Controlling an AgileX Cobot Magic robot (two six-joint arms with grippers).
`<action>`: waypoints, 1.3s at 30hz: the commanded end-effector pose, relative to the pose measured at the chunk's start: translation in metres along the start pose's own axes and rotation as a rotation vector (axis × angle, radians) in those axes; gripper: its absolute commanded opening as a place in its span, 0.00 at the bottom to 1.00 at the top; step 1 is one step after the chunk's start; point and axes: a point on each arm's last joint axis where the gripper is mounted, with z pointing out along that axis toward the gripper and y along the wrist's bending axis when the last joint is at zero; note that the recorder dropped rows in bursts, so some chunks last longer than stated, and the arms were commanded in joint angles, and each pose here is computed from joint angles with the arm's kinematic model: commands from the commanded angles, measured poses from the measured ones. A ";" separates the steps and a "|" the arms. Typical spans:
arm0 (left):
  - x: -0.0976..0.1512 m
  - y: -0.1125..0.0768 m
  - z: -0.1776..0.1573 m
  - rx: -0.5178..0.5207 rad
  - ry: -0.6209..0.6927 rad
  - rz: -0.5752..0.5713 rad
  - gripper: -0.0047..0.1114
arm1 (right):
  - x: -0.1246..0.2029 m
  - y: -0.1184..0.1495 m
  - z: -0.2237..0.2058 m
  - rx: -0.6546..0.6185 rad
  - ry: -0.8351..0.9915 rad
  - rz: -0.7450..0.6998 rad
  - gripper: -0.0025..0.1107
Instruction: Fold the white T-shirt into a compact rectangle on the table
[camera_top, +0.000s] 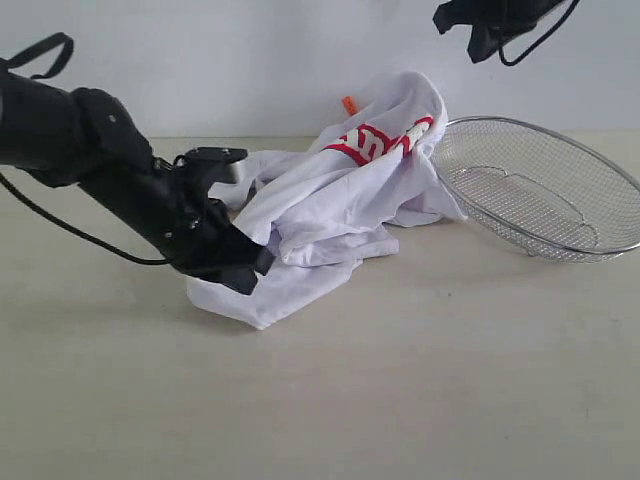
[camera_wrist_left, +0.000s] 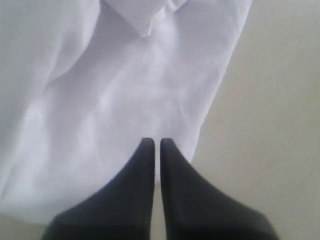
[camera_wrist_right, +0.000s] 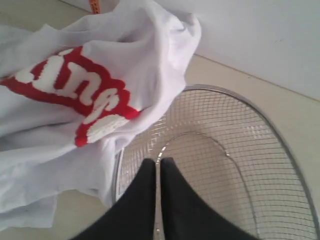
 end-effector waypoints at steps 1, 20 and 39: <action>-0.009 0.001 0.017 0.002 -0.015 -0.010 0.08 | -0.004 0.011 -0.007 -0.144 -0.045 0.066 0.02; 0.031 0.006 0.049 0.087 0.326 -0.030 0.08 | 0.096 0.103 0.067 -0.492 0.401 0.031 0.02; 0.099 -0.011 -0.012 -0.024 0.326 0.004 0.08 | 0.112 0.171 0.059 -0.574 0.462 -0.121 0.02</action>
